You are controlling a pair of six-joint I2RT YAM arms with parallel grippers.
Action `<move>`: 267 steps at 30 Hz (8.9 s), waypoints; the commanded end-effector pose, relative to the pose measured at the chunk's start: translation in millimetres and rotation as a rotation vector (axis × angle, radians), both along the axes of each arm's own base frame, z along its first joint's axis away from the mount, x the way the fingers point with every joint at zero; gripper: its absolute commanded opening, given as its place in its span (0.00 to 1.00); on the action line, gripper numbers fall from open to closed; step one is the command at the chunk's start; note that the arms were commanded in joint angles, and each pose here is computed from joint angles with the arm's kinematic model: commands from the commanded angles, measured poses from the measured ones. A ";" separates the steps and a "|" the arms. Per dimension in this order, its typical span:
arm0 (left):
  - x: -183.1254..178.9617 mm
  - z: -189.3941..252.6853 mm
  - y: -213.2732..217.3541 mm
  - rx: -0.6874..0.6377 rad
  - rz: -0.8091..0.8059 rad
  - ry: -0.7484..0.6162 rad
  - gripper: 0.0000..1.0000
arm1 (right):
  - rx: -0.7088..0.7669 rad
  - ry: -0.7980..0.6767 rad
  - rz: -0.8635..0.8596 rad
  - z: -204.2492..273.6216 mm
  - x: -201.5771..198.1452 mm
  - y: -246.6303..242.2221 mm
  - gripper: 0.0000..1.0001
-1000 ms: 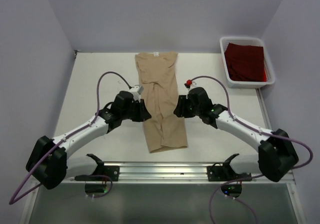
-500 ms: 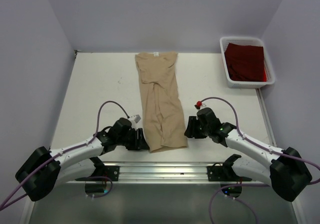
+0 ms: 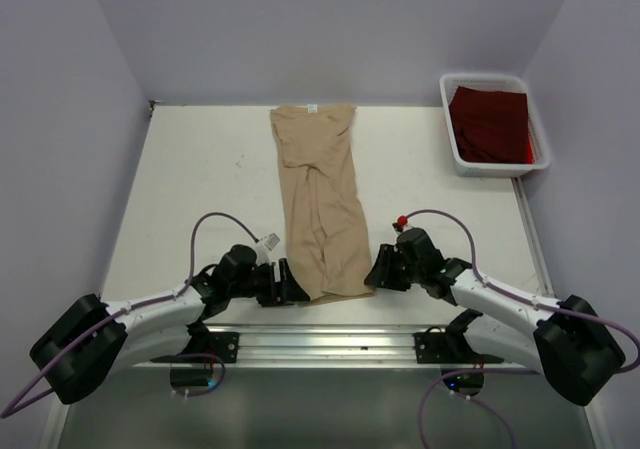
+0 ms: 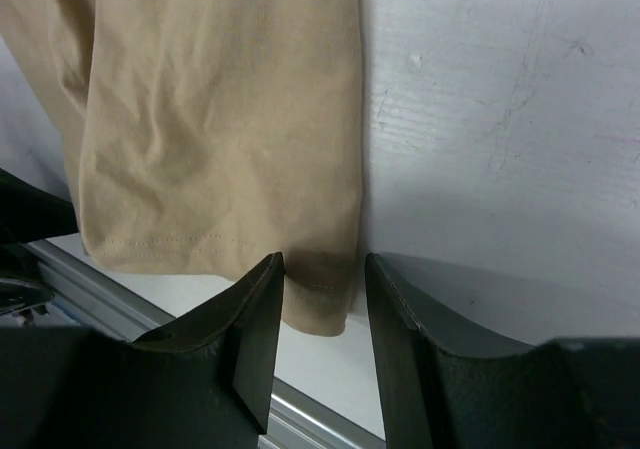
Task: Fold and stack the t-shirts
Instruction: Fold the tshirt
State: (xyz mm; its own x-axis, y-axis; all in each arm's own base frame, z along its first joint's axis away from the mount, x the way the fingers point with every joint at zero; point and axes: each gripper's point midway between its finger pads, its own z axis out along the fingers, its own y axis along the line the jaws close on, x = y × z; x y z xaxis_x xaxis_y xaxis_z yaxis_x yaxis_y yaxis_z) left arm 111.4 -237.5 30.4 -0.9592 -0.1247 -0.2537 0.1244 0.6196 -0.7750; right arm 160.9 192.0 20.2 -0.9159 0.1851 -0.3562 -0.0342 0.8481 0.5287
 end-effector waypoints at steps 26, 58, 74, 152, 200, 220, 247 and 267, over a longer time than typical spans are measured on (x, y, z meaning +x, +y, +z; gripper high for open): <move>-33.0 -67.7 32.3 0.217 0.010 0.169 0.00 | 0.058 0.079 -0.042 -8.0 -34.3 -11.4 0.00; 4.7 42.3 18.7 0.232 0.084 -0.162 0.00 | 0.194 -0.178 0.109 90.5 -20.1 25.7 0.00; 126.0 86.0 29.7 0.405 0.308 -0.534 0.00 | -0.053 -0.333 0.061 104.6 76.7 45.9 0.00; 166.1 -28.0 53.0 0.205 0.163 -0.218 0.96 | -0.011 -0.095 0.028 5.9 185.4 65.3 0.00; 45.4 -79.5 47.9 0.247 0.091 0.029 0.95 | 0.021 -0.106 -0.026 -17.0 61.7 -0.5 0.56; 10.1 -79.0 49.2 0.191 0.024 0.103 0.12 | 0.038 -0.091 -0.015 12.6 20.8 -17.7 0.04; 112.0 98.6 52.3 0.234 0.228 -0.416 0.05 | 0.077 -0.426 0.050 140.7 69.6 -1.6 0.00; 311.2 61.5 48.9 0.224 0.281 -0.383 0.00 | -0.117 -0.397 -0.090 92.6 244.0 33.9 0.00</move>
